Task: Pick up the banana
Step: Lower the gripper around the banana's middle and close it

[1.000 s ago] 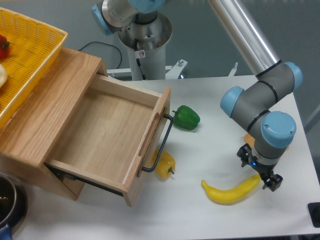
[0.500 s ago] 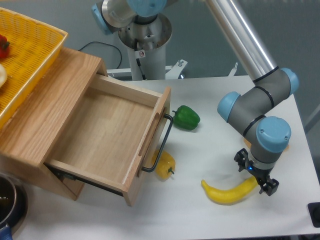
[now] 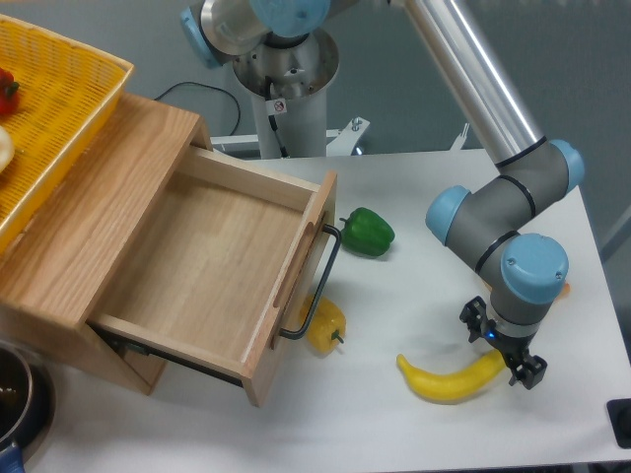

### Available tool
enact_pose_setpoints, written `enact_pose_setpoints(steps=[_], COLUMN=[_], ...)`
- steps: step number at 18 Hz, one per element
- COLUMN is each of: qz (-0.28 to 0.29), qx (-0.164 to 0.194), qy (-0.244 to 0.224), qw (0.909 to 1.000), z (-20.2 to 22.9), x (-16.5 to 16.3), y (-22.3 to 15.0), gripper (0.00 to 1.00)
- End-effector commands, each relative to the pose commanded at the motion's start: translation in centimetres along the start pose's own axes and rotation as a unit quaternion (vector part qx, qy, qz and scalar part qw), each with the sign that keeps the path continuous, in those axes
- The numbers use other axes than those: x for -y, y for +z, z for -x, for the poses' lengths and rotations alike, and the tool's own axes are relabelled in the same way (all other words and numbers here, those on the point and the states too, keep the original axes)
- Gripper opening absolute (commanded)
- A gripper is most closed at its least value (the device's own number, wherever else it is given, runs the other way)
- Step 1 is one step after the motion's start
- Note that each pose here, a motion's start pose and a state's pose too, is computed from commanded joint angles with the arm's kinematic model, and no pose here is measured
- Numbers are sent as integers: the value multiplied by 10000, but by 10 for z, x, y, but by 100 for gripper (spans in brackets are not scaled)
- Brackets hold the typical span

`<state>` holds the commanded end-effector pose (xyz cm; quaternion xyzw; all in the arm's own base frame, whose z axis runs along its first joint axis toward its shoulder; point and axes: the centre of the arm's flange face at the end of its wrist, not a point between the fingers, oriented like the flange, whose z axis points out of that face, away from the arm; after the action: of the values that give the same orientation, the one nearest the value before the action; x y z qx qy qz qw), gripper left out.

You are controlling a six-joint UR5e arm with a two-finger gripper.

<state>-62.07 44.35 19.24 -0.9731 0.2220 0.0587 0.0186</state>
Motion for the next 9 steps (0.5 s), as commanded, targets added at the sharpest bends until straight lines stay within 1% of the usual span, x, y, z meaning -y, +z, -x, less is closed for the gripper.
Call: enact_pose_setpoints(steps=[5,6,8,9], qz=[2,10,10,10], qx=[-39,-39,-69,-77], qy=[7,-16,-24,-24], qw=[10000,10000,10000,10000], z=[-3,-4,-5,-6], x=[7,7,7,7], y=[4,4,7,8], gripper=[94,92,83,80])
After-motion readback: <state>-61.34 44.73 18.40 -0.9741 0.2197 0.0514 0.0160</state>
